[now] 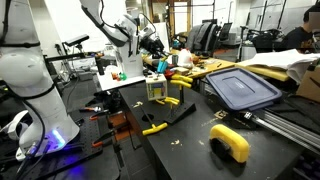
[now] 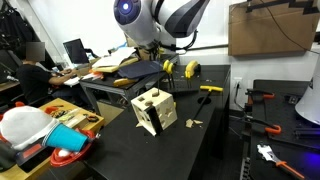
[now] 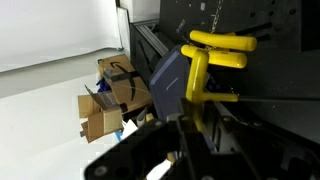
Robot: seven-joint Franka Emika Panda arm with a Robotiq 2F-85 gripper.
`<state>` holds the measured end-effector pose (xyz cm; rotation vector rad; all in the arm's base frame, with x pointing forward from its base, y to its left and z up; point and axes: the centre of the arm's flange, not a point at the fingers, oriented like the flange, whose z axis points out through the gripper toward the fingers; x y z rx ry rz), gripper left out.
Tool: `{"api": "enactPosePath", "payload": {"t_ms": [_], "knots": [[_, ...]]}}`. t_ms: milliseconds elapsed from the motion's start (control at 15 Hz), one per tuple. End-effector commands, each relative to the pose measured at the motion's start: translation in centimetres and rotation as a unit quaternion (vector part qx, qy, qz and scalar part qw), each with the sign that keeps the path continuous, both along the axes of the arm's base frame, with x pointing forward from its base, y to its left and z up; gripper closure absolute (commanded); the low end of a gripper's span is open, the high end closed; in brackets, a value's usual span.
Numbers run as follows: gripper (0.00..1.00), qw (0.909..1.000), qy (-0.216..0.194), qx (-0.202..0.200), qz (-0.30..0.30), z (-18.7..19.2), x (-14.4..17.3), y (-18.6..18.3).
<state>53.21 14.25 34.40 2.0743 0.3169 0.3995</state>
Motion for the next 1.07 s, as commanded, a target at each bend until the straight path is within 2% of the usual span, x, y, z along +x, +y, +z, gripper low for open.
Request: {"api": "enactPosePath", "payload": {"t_ms": [0, 333, 600, 1000], "knots": [[0.95, 0.9999, -0.002, 0.002, 0.015, -0.1, 0.6, 1.3], [0.95, 0.9988, -0.004, -0.008, 0.047, -0.9, -0.1, 3.1], [0.95, 0.9962, -0.002, -0.039, 0.078, -2.2, -0.3, 3.8], [0.95, 0.9872, -0.016, -0.092, 0.130, -4.3, 0.5, 4.1]]}}
